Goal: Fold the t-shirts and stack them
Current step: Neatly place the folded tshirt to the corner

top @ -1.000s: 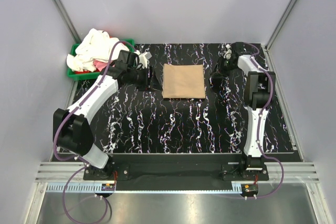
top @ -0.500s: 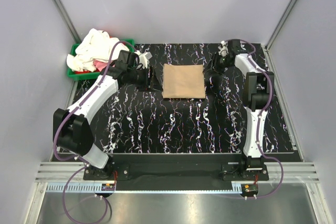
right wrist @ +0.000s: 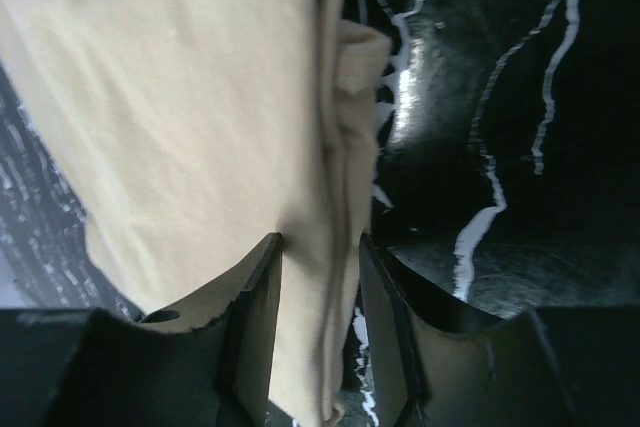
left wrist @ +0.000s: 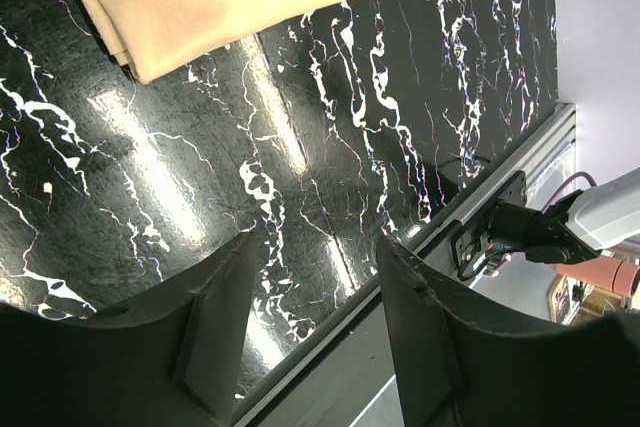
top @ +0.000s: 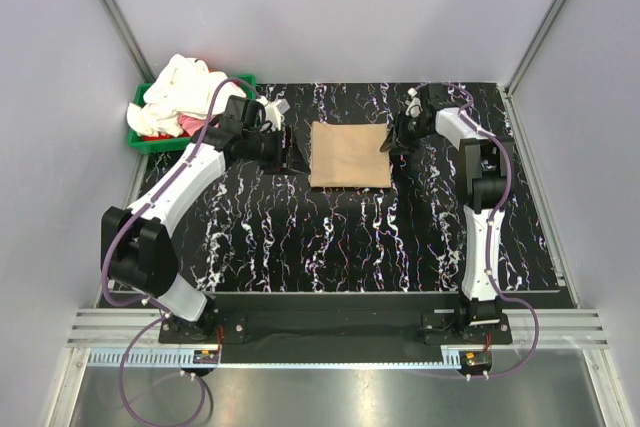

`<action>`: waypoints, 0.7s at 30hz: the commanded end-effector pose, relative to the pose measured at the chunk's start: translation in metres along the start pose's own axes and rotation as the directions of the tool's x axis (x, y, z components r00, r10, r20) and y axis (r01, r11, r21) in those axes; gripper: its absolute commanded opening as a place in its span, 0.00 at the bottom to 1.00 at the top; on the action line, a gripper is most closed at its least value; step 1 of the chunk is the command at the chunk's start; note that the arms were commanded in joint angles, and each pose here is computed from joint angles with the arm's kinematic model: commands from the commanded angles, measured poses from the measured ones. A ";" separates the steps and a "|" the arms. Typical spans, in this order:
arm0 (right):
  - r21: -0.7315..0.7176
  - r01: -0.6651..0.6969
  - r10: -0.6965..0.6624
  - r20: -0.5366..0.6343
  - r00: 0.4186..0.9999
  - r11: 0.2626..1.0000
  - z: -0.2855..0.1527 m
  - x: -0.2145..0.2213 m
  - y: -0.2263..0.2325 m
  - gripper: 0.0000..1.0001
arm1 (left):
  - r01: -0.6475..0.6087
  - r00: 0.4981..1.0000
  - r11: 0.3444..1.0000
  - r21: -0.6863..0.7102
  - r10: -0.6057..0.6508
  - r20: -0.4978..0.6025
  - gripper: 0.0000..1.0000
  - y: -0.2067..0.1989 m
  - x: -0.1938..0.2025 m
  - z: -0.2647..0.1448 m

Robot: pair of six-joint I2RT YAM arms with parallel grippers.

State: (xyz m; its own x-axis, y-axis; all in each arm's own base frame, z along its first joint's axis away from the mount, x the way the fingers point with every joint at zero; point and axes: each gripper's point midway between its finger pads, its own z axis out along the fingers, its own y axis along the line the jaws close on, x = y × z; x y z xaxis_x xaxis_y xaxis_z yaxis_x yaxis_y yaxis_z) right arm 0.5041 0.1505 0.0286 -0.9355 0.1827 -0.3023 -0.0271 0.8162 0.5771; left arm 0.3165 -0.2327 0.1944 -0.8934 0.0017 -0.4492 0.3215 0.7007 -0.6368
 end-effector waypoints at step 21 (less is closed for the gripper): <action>0.050 0.078 -0.079 0.023 0.997 0.996 -0.002 -0.008 -0.007 0.00 | -0.030 0.999 0.999 0.028 0.029 0.013 0.56 -0.005 -0.004 0.002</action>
State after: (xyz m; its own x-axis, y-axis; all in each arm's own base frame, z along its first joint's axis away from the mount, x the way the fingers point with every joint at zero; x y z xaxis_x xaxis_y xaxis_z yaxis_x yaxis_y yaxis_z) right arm 0.5046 0.1447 0.0246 -0.9325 0.1612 -0.3233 -0.0416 0.8411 0.5394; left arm 0.3166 -0.2327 0.1942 -0.8934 0.0019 -0.4492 0.3215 0.7011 -0.6365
